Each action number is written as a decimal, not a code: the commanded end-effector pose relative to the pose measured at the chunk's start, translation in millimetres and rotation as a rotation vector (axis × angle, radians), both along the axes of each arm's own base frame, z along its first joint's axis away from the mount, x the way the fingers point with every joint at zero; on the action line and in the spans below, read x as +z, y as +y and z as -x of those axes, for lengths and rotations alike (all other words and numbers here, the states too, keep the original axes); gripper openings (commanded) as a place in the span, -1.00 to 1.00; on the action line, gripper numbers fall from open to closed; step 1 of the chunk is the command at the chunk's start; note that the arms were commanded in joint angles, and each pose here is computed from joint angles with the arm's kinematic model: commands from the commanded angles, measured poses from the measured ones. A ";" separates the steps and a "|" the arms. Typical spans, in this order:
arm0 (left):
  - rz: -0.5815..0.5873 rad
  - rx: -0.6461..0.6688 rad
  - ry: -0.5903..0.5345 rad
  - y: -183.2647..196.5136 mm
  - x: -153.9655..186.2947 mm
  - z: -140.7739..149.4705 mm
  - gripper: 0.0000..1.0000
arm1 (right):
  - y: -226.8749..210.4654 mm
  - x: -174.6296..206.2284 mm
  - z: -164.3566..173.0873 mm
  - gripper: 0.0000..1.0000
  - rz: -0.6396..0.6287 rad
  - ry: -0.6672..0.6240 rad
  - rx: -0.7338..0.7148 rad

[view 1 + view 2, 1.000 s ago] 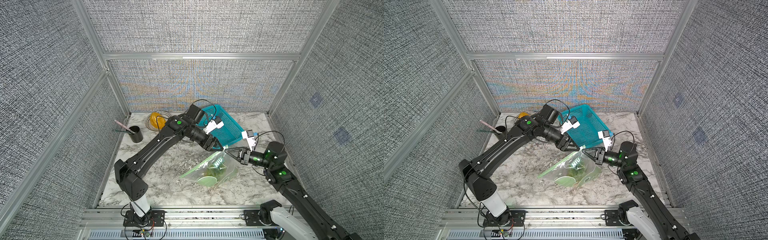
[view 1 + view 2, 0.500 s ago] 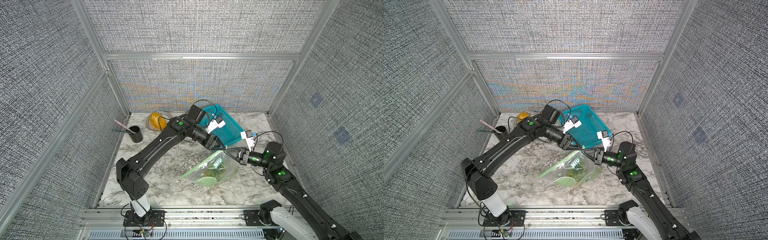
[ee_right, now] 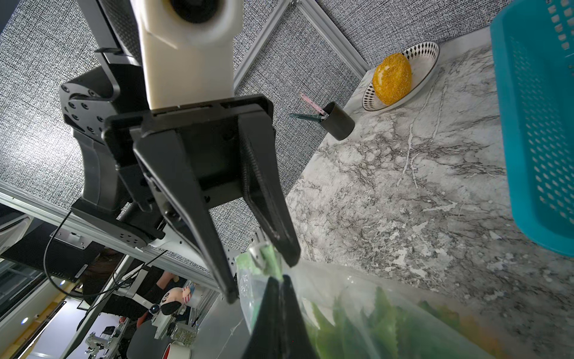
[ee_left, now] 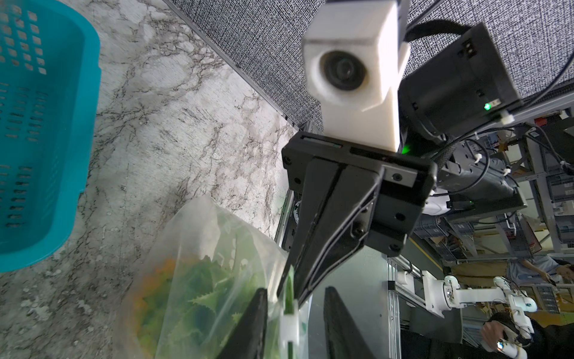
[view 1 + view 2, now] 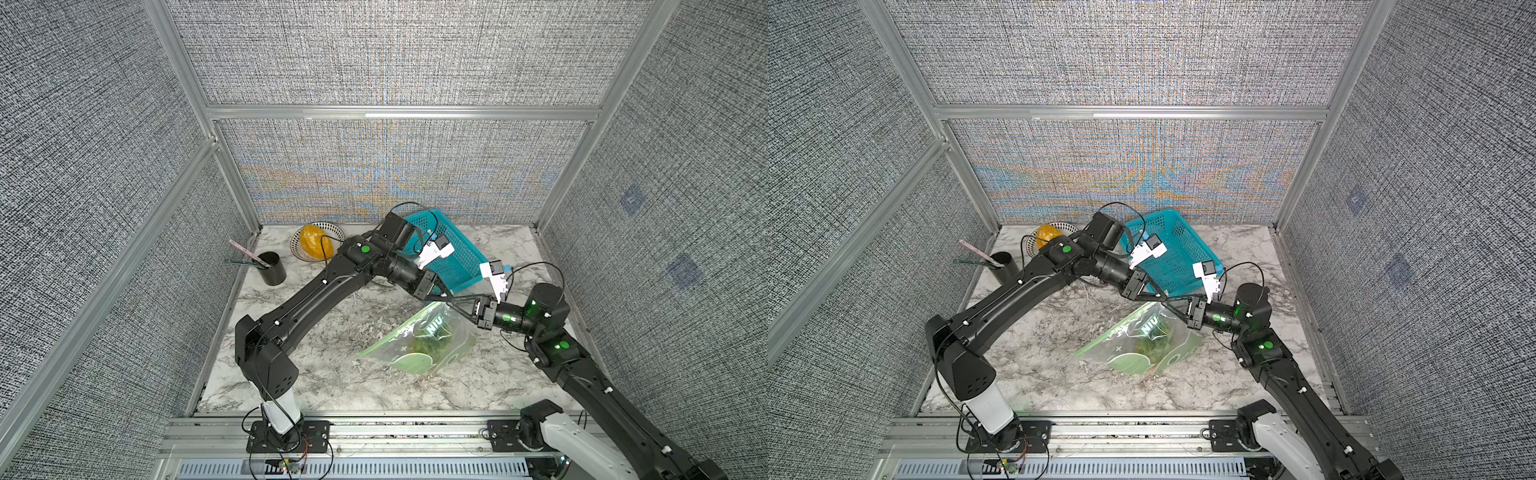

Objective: Open the zip-top bag and take out the pineapple
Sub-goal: Unzip the zipper on the zipper food storage bag.

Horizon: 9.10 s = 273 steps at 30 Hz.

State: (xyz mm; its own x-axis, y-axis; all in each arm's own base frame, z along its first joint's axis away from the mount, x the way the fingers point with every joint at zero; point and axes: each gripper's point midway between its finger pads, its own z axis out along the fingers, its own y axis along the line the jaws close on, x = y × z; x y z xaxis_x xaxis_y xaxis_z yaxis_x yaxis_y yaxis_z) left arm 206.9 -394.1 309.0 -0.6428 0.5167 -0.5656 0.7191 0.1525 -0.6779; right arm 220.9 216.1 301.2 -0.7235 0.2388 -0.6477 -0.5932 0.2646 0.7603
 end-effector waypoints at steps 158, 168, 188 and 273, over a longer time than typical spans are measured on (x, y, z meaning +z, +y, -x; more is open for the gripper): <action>0.006 -0.024 0.040 15.8 0.2 20.3 -0.31 | 17.0 1.8 -9.0 -1.00 -0.036 -0.010 -0.010; -0.009 -0.018 0.046 21.2 -6.2 21.7 -0.40 | 16.4 5.3 -9.6 -1.00 -0.039 -0.018 -0.017; 0.008 -0.020 0.043 22.1 0.7 23.9 -0.91 | 8.0 13.3 -8.2 0.10 -0.021 -0.047 -0.072; 0.006 -0.006 0.047 31.3 -0.2 26.0 -0.88 | 23.0 13.3 7.2 -0.15 -0.075 -0.038 0.037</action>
